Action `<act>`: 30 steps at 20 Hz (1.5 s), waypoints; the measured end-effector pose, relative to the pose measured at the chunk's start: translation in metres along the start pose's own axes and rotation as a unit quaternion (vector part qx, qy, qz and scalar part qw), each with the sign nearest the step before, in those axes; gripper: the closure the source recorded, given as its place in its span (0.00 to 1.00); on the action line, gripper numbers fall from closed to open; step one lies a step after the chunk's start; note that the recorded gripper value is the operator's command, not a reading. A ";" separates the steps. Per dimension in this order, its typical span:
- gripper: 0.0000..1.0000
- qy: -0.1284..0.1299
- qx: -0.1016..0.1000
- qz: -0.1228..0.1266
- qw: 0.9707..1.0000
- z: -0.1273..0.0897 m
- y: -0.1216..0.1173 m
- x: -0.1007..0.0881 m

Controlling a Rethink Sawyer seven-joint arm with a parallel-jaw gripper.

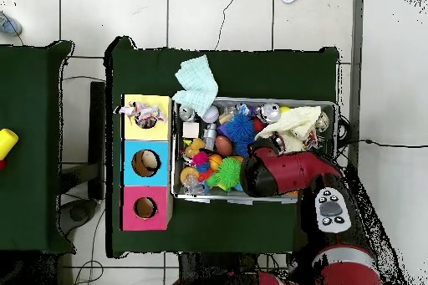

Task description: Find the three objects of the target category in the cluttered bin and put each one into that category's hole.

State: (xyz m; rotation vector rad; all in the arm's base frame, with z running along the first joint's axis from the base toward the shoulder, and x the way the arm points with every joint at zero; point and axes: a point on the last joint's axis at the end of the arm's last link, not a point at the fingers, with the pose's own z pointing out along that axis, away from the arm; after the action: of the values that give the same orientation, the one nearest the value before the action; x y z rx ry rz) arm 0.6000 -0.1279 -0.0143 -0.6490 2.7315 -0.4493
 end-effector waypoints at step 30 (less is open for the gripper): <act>1.00 0.121 -0.140 0.212 0.960 -0.016 -0.020 -0.017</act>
State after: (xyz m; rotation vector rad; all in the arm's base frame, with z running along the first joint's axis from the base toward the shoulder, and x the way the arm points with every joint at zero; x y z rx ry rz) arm 0.6169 -0.1328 0.0109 -0.0514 3.0829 -0.0403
